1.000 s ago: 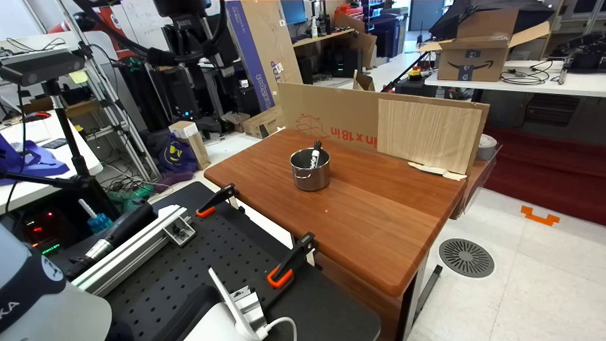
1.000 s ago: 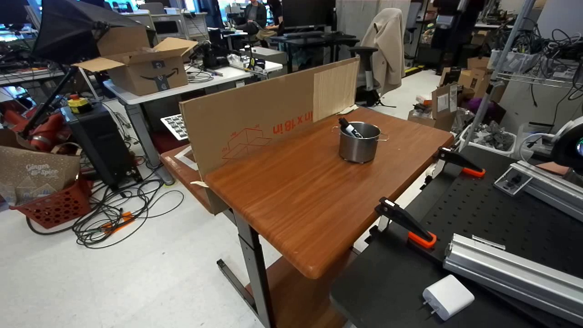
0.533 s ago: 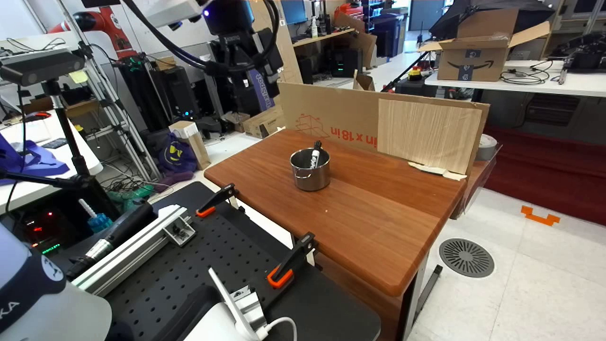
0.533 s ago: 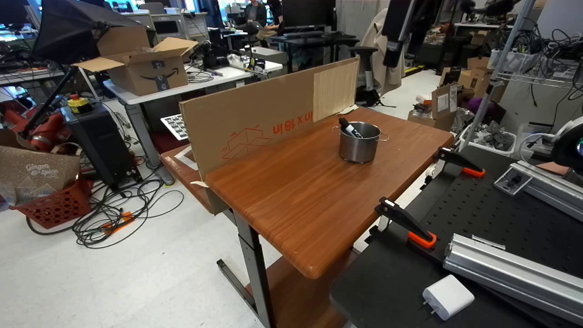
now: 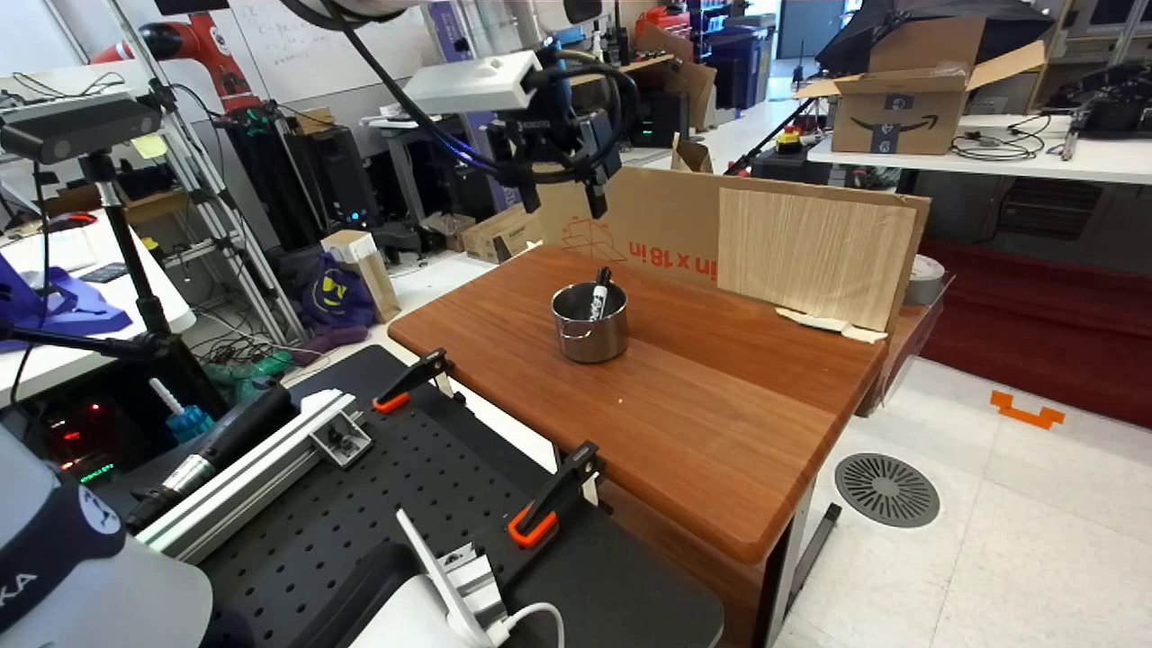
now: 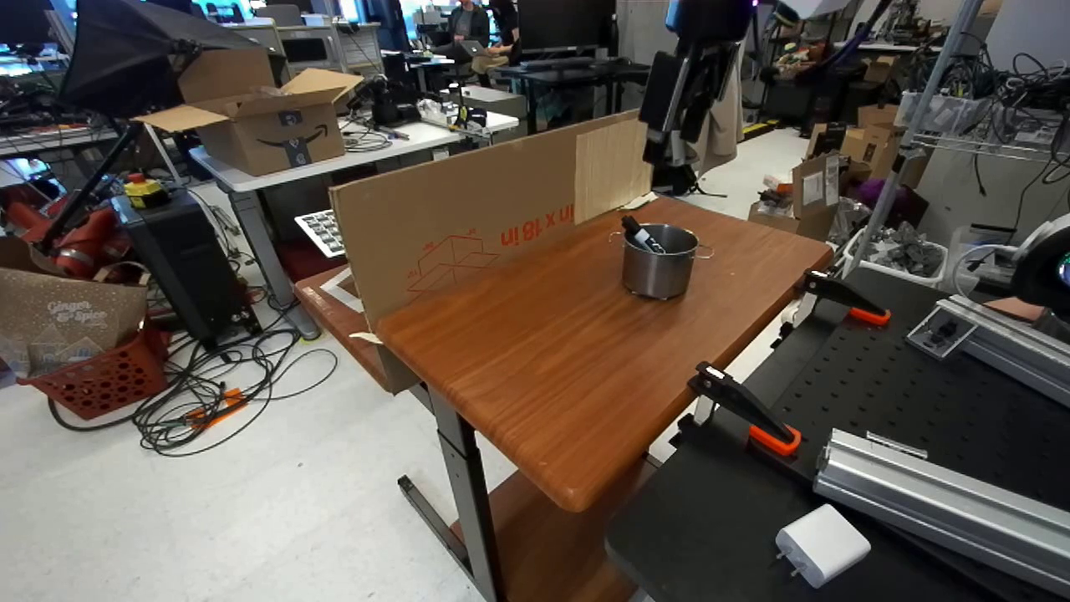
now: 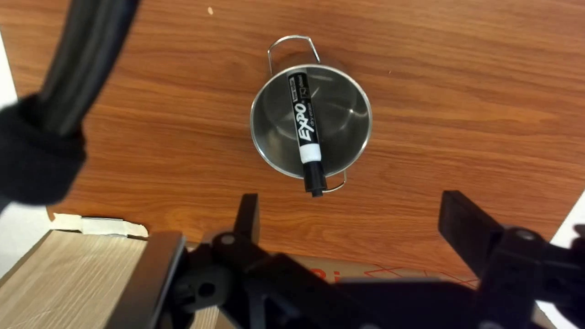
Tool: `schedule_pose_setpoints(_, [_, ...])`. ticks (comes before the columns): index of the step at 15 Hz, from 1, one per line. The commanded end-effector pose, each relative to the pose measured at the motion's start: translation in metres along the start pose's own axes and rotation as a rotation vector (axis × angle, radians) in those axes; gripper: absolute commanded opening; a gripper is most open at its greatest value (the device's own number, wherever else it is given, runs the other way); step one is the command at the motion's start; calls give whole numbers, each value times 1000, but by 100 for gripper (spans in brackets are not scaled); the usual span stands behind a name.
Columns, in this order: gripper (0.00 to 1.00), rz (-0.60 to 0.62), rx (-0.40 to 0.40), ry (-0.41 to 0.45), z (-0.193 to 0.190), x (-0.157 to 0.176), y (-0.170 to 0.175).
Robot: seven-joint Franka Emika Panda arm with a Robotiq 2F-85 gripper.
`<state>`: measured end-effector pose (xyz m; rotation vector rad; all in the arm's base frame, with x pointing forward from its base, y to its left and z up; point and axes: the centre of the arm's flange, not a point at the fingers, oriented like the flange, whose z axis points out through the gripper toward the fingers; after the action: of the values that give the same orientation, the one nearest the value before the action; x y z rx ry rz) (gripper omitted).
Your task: Remove the marker from the silver cup
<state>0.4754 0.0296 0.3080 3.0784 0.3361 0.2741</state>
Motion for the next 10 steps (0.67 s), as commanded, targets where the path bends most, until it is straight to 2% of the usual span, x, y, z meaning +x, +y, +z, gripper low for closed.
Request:
schedule_pose_setpoints(1, [100,-42,36,8,27,25,12])
schedule_pose_setpoints(6, [100,-72,90,-33,57,41,18])
schedule_pose_setpoints(10, [100,-81,98,-68,79,53,23])
